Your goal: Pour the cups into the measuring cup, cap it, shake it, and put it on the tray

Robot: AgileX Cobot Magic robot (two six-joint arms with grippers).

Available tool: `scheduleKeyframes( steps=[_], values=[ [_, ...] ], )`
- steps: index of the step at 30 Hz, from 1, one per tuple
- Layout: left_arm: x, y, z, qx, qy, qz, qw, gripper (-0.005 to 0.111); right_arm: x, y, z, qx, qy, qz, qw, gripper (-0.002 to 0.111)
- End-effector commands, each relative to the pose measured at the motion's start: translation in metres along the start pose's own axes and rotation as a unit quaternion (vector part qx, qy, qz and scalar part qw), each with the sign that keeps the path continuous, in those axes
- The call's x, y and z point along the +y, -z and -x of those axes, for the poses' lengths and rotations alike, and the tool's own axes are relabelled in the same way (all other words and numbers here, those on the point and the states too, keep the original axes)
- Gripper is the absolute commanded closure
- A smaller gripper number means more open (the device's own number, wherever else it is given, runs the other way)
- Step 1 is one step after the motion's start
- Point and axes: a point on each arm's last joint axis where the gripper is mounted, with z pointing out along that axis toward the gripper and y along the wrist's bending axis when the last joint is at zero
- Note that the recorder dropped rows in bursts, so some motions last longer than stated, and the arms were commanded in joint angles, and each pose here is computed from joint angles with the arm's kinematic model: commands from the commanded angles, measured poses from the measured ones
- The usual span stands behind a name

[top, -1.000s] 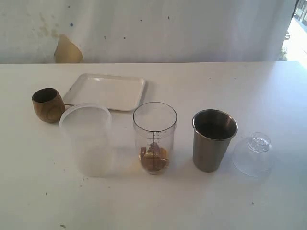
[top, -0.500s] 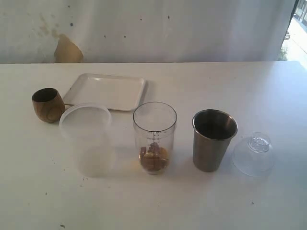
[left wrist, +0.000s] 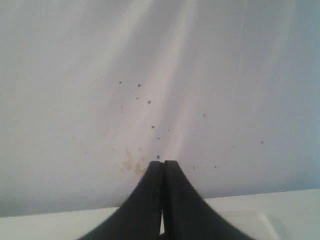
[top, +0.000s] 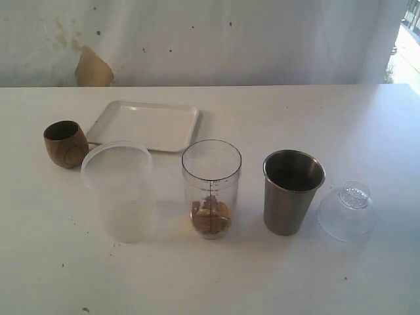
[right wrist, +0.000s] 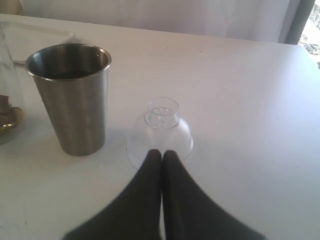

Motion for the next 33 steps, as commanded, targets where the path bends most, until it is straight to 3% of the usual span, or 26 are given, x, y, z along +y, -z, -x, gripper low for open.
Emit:
scheduleKeyframes(
  steps=[1, 5, 8, 33],
  values=[
    [0.002, 0.002, -0.047, 0.041, 0.008, 0.049, 0.998, 0.107, 0.000, 0.000, -0.001, -0.002, 0.002, -0.001, 1.000, 0.108],
    [0.005, 0.001, -0.099, 0.109, 0.022, 0.083, 0.990, 0.107, 0.000, 0.000, -0.001, -0.002, 0.002, -0.001, 1.000, 0.108],
    [0.005, 0.005, -0.115, 0.174, 0.004, 0.082, 0.981, 0.107, 0.000, 0.000, -0.001, -0.002, 0.002, -0.001, 1.000, 0.108],
    [0.005, 0.004, -0.113, 0.163, 0.001, 0.082, 0.983, 0.107, 0.000, 0.000, -0.001, -0.002, 0.011, -0.001, 1.000, 0.108]
  ],
)
